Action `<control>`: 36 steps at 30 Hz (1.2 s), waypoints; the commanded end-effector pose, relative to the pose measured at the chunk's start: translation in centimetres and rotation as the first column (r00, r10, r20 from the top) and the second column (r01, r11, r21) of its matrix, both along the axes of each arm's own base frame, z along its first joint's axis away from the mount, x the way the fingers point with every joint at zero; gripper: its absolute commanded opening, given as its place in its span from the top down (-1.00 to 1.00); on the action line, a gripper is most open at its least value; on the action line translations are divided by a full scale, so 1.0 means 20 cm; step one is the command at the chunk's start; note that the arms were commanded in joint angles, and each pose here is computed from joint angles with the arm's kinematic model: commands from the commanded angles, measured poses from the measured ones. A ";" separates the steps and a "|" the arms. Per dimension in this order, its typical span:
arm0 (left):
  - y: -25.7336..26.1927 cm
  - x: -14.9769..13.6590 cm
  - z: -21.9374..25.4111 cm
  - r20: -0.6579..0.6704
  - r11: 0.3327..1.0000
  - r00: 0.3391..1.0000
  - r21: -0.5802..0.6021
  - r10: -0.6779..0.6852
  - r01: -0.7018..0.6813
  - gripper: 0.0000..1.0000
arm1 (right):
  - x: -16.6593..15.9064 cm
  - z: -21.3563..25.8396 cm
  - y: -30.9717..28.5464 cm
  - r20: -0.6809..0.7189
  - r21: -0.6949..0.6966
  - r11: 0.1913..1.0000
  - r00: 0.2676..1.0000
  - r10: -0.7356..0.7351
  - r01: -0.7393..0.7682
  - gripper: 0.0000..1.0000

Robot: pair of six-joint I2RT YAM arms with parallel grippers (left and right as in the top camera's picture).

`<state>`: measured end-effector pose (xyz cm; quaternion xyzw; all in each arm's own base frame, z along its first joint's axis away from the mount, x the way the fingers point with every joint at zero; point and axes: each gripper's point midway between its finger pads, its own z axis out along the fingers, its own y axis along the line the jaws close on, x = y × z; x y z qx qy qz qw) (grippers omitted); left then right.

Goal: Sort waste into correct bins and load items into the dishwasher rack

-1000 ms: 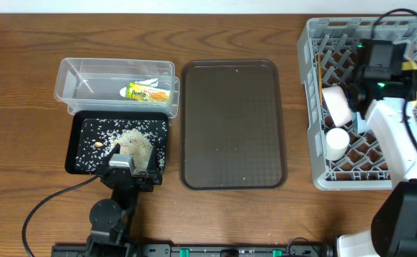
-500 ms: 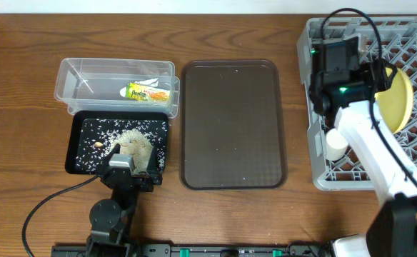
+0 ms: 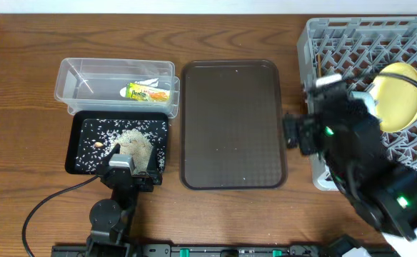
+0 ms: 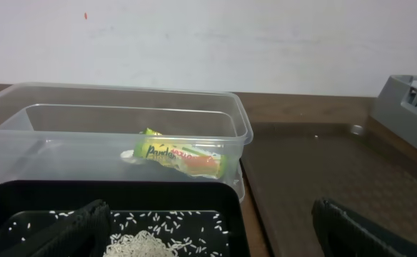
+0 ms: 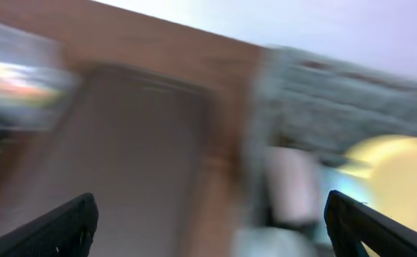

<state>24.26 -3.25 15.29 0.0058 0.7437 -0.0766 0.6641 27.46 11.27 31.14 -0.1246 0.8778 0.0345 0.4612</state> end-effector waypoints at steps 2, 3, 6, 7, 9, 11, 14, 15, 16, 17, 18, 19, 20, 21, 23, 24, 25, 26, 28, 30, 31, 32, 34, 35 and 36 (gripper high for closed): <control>0.01 0.00 -0.08 -0.045 1.000 0.999 0.026 0.013 -0.012 -0.85 | -0.29 0.10 0.34 -0.065 0.386 0.871 0.933 0.354 -0.304 -0.99; 0.01 0.00 -0.08 -0.045 1.000 0.999 0.026 0.013 -0.012 -0.85 | -0.33 0.13 0.37 -0.060 0.430 0.840 0.918 0.392 -0.330 -0.98; 0.01 0.00 -0.08 -0.046 1.000 0.999 0.026 0.013 -0.012 -0.85 | -0.42 0.17 0.41 -0.053 0.481 0.784 0.880 0.473 -0.392 -0.99; 0.01 0.00 -0.08 -0.045 1.000 0.999 0.026 0.013 -0.012 -0.85 | -0.44 0.16 0.40 -0.056 0.470 0.787 0.876 0.479 -0.400 -0.99; 0.01 0.00 -0.08 -0.045 1.000 0.999 0.026 0.013 -0.012 -0.84 | -0.45 0.14 0.39 -0.075 0.462 0.796 0.877 0.475 -0.392 -0.98; 0.01 0.00 -0.08 -0.046 1.000 0.999 0.026 0.013 -0.012 -0.85 | -0.43 0.11 0.34 -0.071 0.401 0.833 0.894 0.442 -0.380 -0.99; 0.01 0.00 -0.08 -0.045 1.000 0.999 0.026 0.013 -0.012 -0.85 | -0.39 0.09 0.26 -0.057 0.309 0.887 0.925 0.377 -0.342 -0.98; 0.01 0.00 -0.08 -0.045 1.000 0.999 0.026 0.013 -0.012 -0.85 | -0.39 0.09 0.22 -0.052 0.283 0.904 0.936 0.349 -0.322 -0.98; 0.01 0.00 -0.08 -0.045 1.000 0.999 0.026 0.013 -0.012 -0.85 | -0.39 0.09 0.20 -0.044 0.275 0.909 0.941 0.335 -0.311 -0.98; 0.01 0.00 -0.08 -0.045 1.000 0.999 0.026 0.013 -0.012 -0.85 | -0.39 0.11 0.18 -0.028 0.269 0.914 0.946 0.322 -0.303 -0.99; 0.01 0.00 -0.08 -0.045 1.000 0.999 0.026 0.013 -0.012 -0.85 | -0.40 0.12 0.17 -0.014 0.262 0.916 0.948 0.319 -0.305 -0.98; 0.01 0.00 -0.08 -0.046 1.000 0.999 0.026 0.013 -0.012 -0.85 | -0.41 0.14 0.16 0.010 0.248 0.915 0.945 0.327 -0.320 -0.99; 0.01 0.00 -0.08 -0.045 1.000 0.999 0.026 0.013 -0.012 -0.85 | -0.41 0.16 0.14 0.034 0.230 0.919 0.946 0.322 -0.321 -0.99; 0.01 0.00 -0.08 -0.045 1.000 0.999 0.026 0.013 -0.012 -0.85 | -0.41 0.18 0.11 0.062 0.218 0.925 0.950 0.306 -0.312 -0.99; 0.01 0.00 -0.08 -0.045 1.000 0.999 0.026 0.013 -0.012 -0.85 | -0.40 0.24 0.05 0.133 0.189 0.936 0.952 0.276 -0.298 -0.98; 0.01 0.00 -0.08 -0.045 1.000 0.999 0.026 0.013 -0.012 -0.85 | -0.40 0.27 0.01 0.168 0.180 0.942 0.953 0.254 -0.283 -0.98; 0.01 0.00 -0.08 -0.045 1.000 0.999 0.026 0.013 -0.012 -0.85 | -0.40 0.28 -0.02 0.190 0.180 0.948 0.955 0.228 -0.262 -0.99; 0.01 0.00 -0.08 -0.045 1.000 0.999 0.026 0.013 -0.012 -0.85 | -0.39 0.28 -0.06 0.208 0.184 0.955 0.959 0.192 -0.232 -0.98; 0.01 0.00 -0.08 -0.045 1.000 0.999 0.026 0.013 -0.012 -0.84 | -0.40 0.25 -0.12 0.226 0.193 0.963 0.963 0.145 -0.190 -0.98; 0.01 0.00 -0.08 -0.046 1.000 0.999 0.026 0.013 -0.012 -0.84 | -0.39 0.18 -0.18 0.243 0.195 0.970 0.965 0.096 -0.146 -0.99; 0.01 0.00 -0.08 -0.046 1.000 0.999 0.026 0.013 -0.012 -0.85 | -0.39 0.14 -0.20 0.257 0.195 0.972 0.963 0.076 -0.129 -0.99; 0.01 0.00 -0.08 -0.045 1.000 0.999 0.026 0.013 -0.012 -0.85 | -0.39 0.10 -0.21 0.273 0.188 0.975 0.960 0.064 -0.118 -0.99; 0.01 0.00 -0.08 -0.045 1.000 0.999 0.026 0.013 -0.012 -0.85 | -0.38 0.00 -0.23 0.298 0.192 0.976 0.954 0.042 -0.103 -0.99; 0.01 0.00 -0.08 -0.045 1.000 0.999 0.026 0.013 -0.012 -0.85 | -0.37 -0.06 -0.24 0.309 0.193 0.976 0.950 0.038 -0.102 -0.98; 0.01 0.00 -0.08 -0.045 1.000 0.999 0.026 0.013 -0.012 -0.85 | -0.37 -0.12 -0.24 0.315 0.194 0.975 0.948 0.038 -0.104 -0.99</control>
